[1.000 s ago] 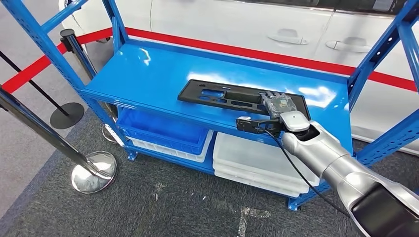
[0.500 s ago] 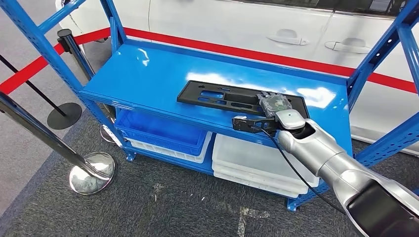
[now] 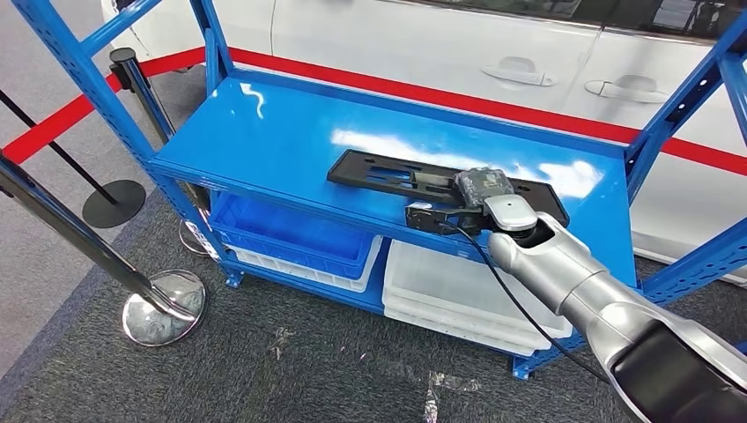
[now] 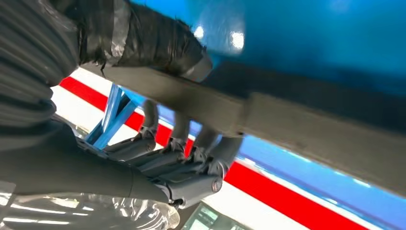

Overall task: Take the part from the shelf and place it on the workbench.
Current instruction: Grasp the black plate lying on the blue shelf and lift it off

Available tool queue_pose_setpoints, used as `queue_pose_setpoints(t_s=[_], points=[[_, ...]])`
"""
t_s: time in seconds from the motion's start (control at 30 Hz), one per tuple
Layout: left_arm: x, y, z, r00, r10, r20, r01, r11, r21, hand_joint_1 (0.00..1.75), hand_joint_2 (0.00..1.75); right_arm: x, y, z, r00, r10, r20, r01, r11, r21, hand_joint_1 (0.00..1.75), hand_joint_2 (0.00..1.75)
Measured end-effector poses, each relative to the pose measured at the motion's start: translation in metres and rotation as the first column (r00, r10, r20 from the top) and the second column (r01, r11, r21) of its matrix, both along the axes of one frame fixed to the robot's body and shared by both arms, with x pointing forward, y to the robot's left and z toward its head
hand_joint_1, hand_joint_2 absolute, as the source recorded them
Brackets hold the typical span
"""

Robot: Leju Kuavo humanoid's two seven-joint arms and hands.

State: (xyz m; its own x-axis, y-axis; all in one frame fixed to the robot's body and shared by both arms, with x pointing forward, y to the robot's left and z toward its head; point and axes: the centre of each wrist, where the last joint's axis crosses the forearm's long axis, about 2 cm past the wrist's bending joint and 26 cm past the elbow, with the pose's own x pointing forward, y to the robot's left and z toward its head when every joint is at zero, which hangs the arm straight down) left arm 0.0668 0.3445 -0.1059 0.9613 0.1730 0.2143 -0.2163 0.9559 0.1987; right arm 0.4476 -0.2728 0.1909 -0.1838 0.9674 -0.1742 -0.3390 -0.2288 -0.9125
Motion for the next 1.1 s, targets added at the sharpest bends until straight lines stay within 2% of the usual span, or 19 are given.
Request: queue_pose_setpoints(t_s=[0.37, 0.53, 0.6, 0.7, 0.8, 0.9, 1.1], points=[[0.0, -0.001, 0.0, 1.0, 0.0, 0.008, 0.0, 1.0, -0.007, 0.0, 0.0, 0.0, 0.0, 0.001, 1.0, 0.015, 0.02, -0.015, 1.0, 0.008, 1.75, 1.75], [0.0, -0.001, 0.0, 1.0, -0.002, 0.008, 0.002, 1.0, -0.008, 0.0, 0.0, 0.0, 0.003, 0.002, 0.995, 0.032, 0.095, -0.031, 0.999, -0.008, 1.75, 1.75], [0.0, -0.001, 0.0, 1.0, -0.004, 0.007, 0.004, 1.0, -0.007, 0.0, 0.0, -0.001, 0.005, 0.004, 0.984, 0.052, 0.17, -0.047, 0.998, -0.031, 1.75, 1.75], [-0.001, -0.001, 0.0, 1.0, -0.013, 0.0, 0.013, 1.0, -0.007, 0.0, 0.0, 0.0, 0.014, 0.018, 0.918, 0.135, 0.372, -0.103, 0.989, -0.106, 1.75, 1.75], [-0.002, -0.001, 0.0, 1.0, -0.023, -0.006, 0.023, 1.0, -0.004, 0.0, 0.0, 0.002, 0.029, 0.05, 0.826, 0.233, 0.512, -0.157, 0.969, -0.189, 1.75, 1.75], [-0.001, -0.003, 0.0, 1.0, -0.026, -0.005, 0.026, 1.0, -0.006, 0.0, 0.0, 0.0, 0.04, 0.075, 0.776, 0.274, 0.569, -0.19, 0.961, -0.203, 1.75, 1.75], [-0.002, -0.005, -0.001, 0.999, -0.031, -0.006, 0.031, 0.999, -0.009, 0.0, 0.0, -0.008, 0.052, 0.094, 0.701, 0.318, 0.638, -0.245, 0.948, -0.203, 1.75, 1.75]])
